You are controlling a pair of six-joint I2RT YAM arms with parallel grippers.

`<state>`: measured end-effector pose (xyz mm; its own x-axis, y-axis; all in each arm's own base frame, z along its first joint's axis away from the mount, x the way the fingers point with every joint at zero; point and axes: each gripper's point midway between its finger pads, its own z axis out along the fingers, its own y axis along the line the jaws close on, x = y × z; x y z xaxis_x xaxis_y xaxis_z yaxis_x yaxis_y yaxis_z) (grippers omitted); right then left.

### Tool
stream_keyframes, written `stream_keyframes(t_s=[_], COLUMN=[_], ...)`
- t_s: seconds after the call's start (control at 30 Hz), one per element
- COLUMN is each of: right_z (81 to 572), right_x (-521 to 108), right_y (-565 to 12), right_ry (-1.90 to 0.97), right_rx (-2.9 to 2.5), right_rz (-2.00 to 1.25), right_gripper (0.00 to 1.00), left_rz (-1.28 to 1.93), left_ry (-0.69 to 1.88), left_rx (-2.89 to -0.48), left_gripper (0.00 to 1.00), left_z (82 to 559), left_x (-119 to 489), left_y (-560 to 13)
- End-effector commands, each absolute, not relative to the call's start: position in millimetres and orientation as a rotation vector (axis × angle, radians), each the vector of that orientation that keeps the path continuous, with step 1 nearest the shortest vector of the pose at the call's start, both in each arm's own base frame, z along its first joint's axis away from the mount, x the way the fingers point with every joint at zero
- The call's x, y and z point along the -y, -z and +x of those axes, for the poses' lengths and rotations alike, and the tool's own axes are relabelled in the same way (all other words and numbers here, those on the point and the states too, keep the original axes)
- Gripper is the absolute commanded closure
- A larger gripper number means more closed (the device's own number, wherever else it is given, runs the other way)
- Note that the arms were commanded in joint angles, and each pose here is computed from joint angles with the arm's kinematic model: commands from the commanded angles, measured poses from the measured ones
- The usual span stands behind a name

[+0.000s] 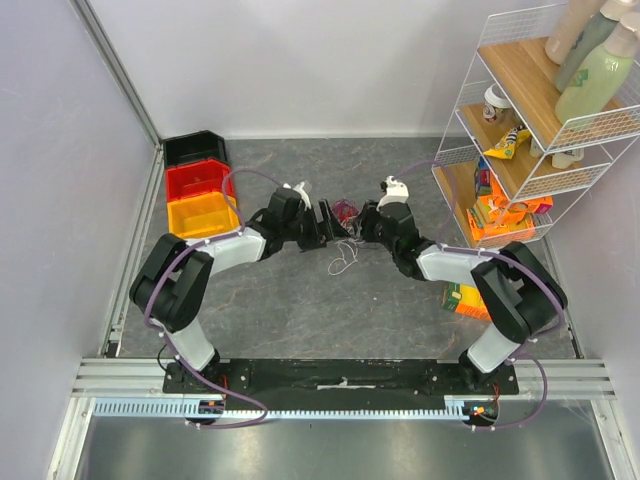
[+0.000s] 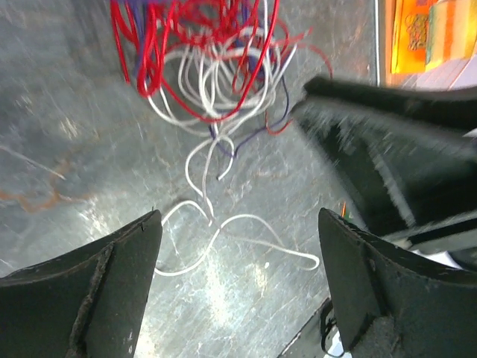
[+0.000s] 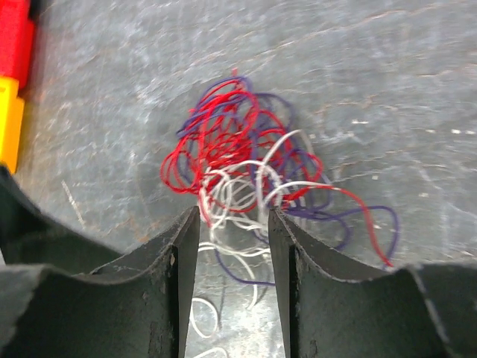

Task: Untangle the cables

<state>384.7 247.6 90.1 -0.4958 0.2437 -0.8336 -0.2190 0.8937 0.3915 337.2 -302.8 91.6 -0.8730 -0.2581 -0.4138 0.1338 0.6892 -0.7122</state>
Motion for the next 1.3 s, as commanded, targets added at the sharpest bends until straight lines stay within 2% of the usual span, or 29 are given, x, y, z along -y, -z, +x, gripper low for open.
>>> stream_keyframes(t_s=[0.0,0.1,0.17,0.23,0.4,0.43,0.47,0.5,0.53,0.7,0.93,1.1,1.27], right_z=[391,389,389,390,394,395,396,398,399,405,416,429,431], right_x=[-213,-197,-193,-196,-223,-229,-234,-236,-239,-262,-276,-256,-230], right_y=[-91,-95,-104,-107,-96,-92,-90,-88,-88,-82,-69,-51,-48], right_ry=[-0.454,-0.444,-0.449,-0.454,-0.547,-0.566,-0.579,-0.581,-0.586,-0.585,-0.466,-0.270,-0.134], right_rx=[-2.006,-1.970,-1.938,-1.938,-1.979,-1.996,-2.003,-2.007,-2.007,-2.029,-2.084,-2.139,-2.132], right_rz=[0.192,0.240,0.232,0.204,0.104,0.079,0.066,0.058,0.046,-0.073,-0.114,-0.013,0.113], right_gripper=[0.50,0.50,0.50,0.50,0.50,0.50,0.50,0.48,0.44,0.31,0.30,0.38,0.46], left_rz=[-0.110,-0.102,-0.103,-0.111,-0.113,-0.107,-0.107,-0.104,-0.096,-0.048,0.076,0.219,0.192], left_ry=[1.168,1.187,1.221,1.254,1.275,1.267,1.249,1.226,1.211,1.118,1.102,1.007,0.904], left_rx=[-2.369,-2.399,-2.402,-2.392,-2.371,-2.364,-2.365,-2.371,-2.364,-2.333,-2.283,-2.183,-2.011], left_gripper=[0.07,0.06,0.09,0.16,0.54,0.65,0.84,0.95,0.98,0.98,0.98,0.98,0.99], left_z=[321,311,308,310,320,322,323,322,322,311,283,262,240], left_x=[317,323,330,337,346,345,343,341,339,321,315,299,253], left_y=[-95,-87,-85,-84,-84,-86,-87,-87,-90,-101,-128,-178,-236])
